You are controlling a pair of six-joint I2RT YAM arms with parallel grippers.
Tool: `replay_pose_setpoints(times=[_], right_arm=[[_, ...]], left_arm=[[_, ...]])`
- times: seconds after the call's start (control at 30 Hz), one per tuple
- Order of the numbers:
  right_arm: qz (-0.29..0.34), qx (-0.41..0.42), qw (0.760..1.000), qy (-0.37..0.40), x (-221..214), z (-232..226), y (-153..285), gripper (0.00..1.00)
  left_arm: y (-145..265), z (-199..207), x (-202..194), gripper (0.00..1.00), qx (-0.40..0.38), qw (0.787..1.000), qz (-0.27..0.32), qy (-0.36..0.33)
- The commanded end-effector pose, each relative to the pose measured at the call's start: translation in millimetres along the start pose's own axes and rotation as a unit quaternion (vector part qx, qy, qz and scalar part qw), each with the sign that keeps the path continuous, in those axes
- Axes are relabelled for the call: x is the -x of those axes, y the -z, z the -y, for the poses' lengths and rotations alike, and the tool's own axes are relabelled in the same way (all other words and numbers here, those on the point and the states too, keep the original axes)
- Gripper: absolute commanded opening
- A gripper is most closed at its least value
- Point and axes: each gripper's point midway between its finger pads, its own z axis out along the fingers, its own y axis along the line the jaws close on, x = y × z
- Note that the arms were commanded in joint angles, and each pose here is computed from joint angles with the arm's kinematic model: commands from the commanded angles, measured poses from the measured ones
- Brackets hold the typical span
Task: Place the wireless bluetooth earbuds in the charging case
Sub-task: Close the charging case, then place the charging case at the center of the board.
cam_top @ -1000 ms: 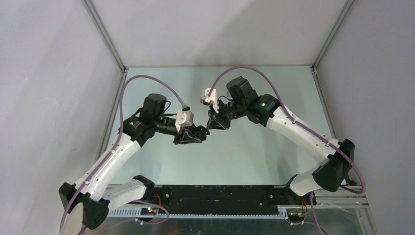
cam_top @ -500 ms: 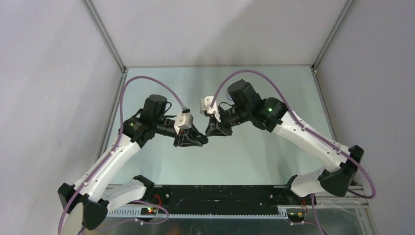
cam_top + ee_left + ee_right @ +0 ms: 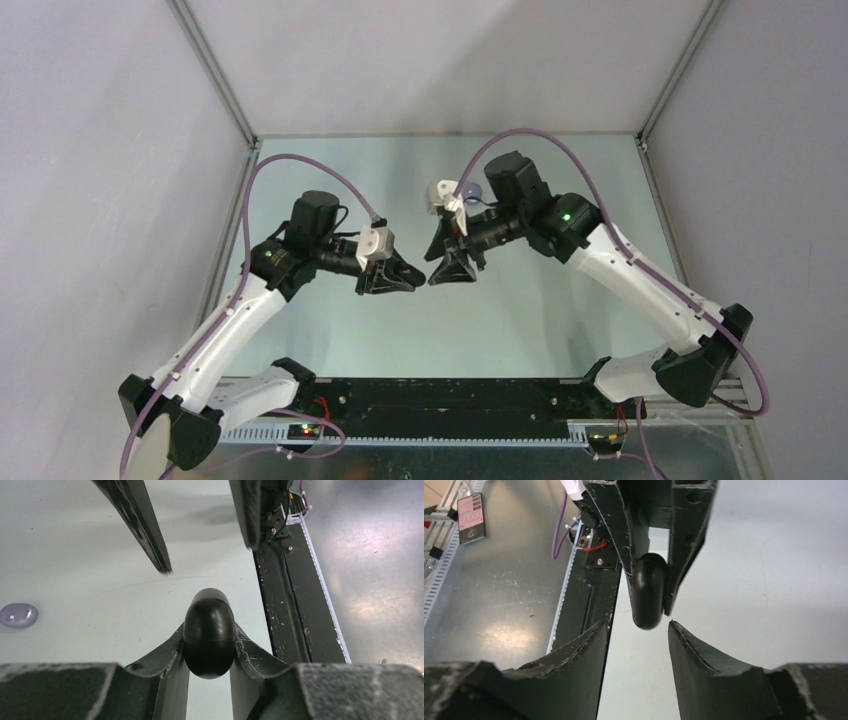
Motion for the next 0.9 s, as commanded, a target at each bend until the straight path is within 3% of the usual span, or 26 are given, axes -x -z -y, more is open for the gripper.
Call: replay_pose_setpoints(times=[0.0, 0.27, 0.5, 0.87], right_arm=[[-0.007, 0.003, 1.000, -0.010, -6.3, 5.4, -26.1, 0.55], [-0.031, -0.029, 0.999, 0.000, -26.8, 12.5, -39.3, 0.55], [-0.030, -0.029, 0.999, 0.002, -26.7, 12.0, -44.4, 0.41], [-0.024, -0.039, 0.999, 0.021, -15.1, 9.2, -35.7, 0.47]], left_arm=[[2.6, -3.3, 17.1, 0.07, 0.003, 1.000, 0.016, -0.020], [2.9, -2.3, 16.2, 0.07, 0.004, 1.000, 0.016, -0.021], [3.2, -1.9, 16.1, 0.07, 0.005, 1.000, 0.016, -0.022], [2.3, -3.8, 14.3, 0.07, 0.006, 1.000, 0.014, -0.020]])
